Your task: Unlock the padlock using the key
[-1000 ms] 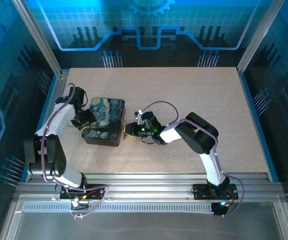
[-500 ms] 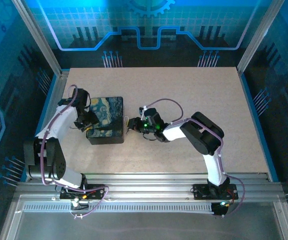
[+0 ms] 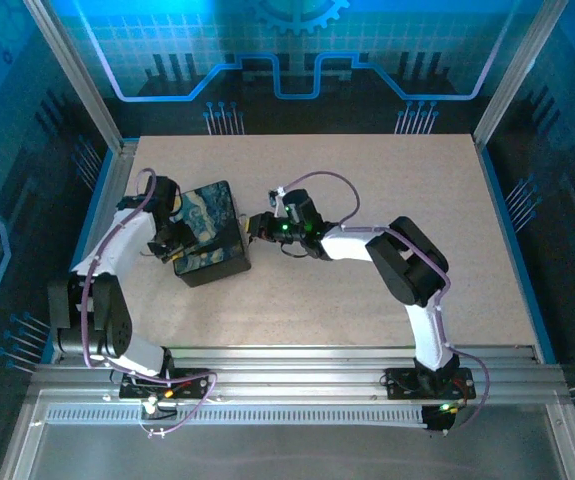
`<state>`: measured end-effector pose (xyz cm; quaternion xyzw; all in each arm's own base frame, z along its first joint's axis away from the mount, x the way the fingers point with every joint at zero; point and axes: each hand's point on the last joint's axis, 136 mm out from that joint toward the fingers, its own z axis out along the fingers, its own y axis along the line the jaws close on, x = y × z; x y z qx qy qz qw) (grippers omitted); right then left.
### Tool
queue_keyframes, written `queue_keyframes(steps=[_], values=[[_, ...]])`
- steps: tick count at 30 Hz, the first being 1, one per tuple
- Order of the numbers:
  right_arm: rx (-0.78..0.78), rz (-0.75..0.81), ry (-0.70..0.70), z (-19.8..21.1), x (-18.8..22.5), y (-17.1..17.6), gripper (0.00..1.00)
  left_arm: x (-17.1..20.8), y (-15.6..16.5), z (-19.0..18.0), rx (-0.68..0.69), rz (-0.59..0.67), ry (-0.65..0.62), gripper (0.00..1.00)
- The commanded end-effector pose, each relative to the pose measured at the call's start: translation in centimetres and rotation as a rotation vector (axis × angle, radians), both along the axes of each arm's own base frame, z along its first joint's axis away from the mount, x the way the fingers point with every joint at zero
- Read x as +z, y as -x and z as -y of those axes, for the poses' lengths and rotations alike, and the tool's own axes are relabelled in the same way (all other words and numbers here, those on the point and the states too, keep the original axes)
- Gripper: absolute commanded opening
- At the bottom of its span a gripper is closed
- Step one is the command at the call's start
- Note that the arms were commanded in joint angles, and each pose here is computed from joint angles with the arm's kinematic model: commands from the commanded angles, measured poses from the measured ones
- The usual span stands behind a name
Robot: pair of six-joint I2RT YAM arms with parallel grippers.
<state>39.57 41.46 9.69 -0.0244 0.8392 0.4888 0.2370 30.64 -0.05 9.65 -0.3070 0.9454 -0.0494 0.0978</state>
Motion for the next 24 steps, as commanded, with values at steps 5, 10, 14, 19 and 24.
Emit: queue_keyframes(steps=[5,10,14,19,24], values=[[-0.008,-0.109,0.189,1.9,-4.4,-1.4,0.0,-2.3,2.6,0.0,-0.018,-0.174,-0.016,0.47],[0.072,-0.043,0.34,1.9,-3.5,0.0,0.0,-1.2,1.4,-0.6,-0.024,-0.148,-0.036,0.49],[0.071,-0.021,0.355,2.2,-3.2,0.1,0.0,0.2,-0.4,-1.1,-0.02,-0.105,-0.042,0.56],[0.045,0.03,0.338,2.9,-1.9,-0.7,0.0,1.7,-2.2,-2.1,-0.009,-0.063,-0.073,0.6],[0.054,0.082,0.32,2.6,-0.6,-1.2,0.0,1.9,-3.9,-2.9,-0.015,-0.036,-0.101,0.63]])
